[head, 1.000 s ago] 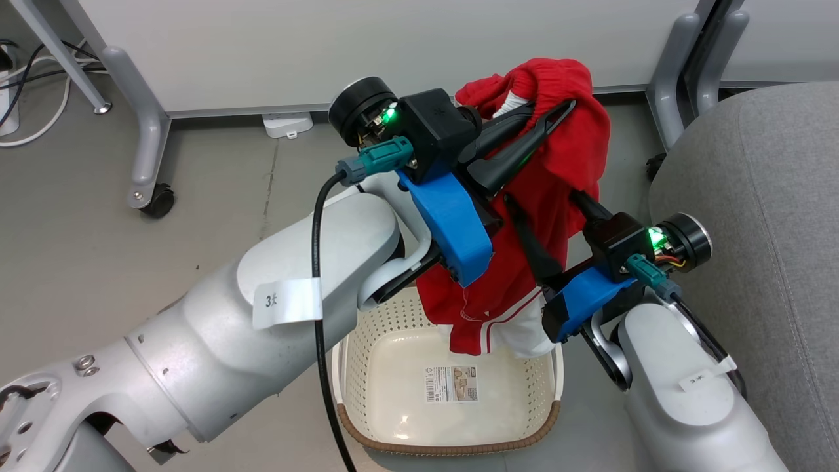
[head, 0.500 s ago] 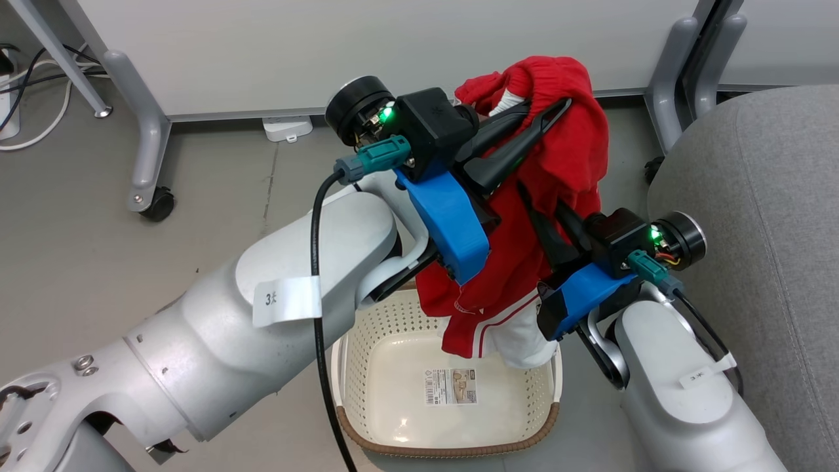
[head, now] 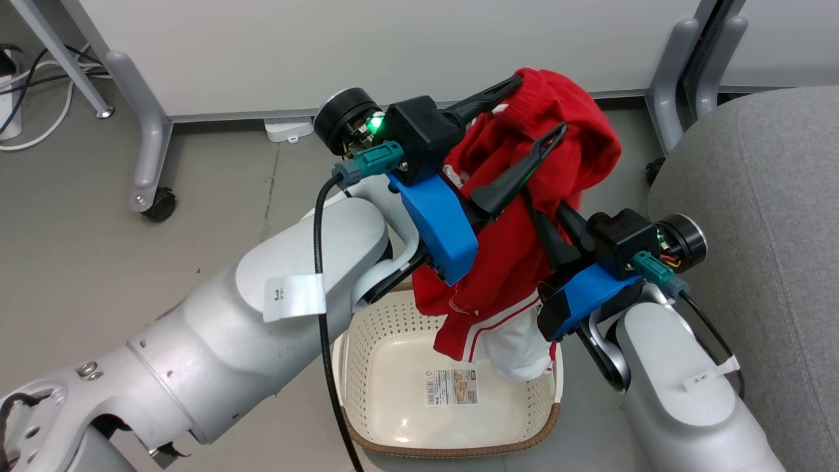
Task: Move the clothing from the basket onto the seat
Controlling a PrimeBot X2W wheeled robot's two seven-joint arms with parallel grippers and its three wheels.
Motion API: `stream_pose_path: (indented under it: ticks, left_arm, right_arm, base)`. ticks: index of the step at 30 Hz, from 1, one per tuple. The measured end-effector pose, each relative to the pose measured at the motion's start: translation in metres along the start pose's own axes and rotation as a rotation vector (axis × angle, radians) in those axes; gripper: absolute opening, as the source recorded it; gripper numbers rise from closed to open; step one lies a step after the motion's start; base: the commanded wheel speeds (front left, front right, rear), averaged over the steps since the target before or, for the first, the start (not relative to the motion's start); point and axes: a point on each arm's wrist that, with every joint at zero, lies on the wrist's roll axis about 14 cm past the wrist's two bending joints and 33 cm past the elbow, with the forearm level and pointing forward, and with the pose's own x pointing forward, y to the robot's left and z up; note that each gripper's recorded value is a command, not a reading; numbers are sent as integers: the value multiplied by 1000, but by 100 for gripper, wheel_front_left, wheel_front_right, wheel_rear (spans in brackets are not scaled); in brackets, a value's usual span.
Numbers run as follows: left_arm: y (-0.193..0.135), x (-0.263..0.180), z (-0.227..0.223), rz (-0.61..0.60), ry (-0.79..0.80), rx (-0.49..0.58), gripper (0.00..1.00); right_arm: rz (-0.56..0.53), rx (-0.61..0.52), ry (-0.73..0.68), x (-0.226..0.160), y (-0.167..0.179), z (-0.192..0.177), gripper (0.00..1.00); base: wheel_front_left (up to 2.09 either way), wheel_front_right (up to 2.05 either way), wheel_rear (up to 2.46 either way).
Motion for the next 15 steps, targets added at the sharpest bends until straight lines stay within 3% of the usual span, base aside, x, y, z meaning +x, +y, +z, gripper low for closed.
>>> stream_pose_path:
  ticks: [15]
  left_arm:
    - [2,-1,-3,8,2,1,100]
  right_arm:
    - [-22,29,-15,-3,-5,2,0]
  base:
    - [0,0,0]
